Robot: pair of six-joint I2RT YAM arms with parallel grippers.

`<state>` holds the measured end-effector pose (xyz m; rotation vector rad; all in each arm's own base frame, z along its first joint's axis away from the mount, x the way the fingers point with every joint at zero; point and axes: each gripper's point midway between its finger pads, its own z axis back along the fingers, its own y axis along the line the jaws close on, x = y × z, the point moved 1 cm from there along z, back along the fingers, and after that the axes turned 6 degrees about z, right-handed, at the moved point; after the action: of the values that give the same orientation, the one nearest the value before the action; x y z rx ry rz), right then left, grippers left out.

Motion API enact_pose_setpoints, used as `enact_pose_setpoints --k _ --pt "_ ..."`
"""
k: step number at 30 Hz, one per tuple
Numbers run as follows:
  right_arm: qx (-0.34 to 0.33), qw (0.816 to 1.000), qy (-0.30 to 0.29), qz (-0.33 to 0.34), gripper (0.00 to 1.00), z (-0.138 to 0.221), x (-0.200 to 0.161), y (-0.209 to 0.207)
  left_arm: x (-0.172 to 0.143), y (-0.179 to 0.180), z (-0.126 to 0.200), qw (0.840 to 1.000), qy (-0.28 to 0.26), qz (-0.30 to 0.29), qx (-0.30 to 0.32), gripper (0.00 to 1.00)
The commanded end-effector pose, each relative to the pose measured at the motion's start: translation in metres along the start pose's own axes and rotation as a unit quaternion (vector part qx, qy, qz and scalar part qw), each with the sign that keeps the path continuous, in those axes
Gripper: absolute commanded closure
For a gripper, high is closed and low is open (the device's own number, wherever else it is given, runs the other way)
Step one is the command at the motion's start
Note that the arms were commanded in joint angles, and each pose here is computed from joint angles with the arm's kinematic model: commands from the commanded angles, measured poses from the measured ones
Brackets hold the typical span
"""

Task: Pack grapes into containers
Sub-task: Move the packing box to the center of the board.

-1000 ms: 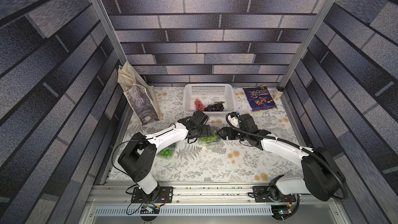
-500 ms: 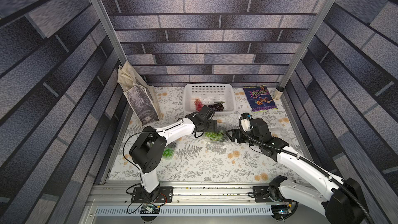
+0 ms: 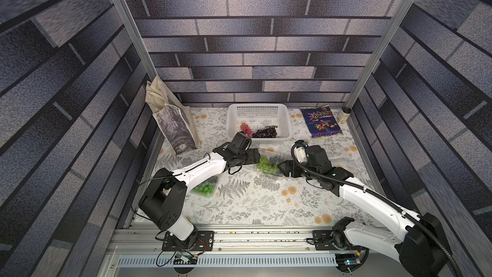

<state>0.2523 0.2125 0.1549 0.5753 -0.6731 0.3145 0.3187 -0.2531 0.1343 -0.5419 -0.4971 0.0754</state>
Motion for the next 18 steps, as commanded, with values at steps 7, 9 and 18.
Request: enact_pose_setpoints --k 7,9,18 --pt "0.028 0.999 0.014 0.032 0.91 -0.028 0.027 0.023 -0.026 0.007 0.027 0.999 -0.011 0.043 -0.028 0.31" --pt "0.031 0.999 0.016 0.032 0.99 -0.038 0.032 0.025 -0.031 0.011 0.027 0.998 -0.015 0.056 -0.029 0.4" --pt "0.032 0.999 0.028 0.029 1.0 -0.069 0.035 0.021 -0.042 0.007 0.015 0.994 -0.02 0.083 -0.068 0.51"
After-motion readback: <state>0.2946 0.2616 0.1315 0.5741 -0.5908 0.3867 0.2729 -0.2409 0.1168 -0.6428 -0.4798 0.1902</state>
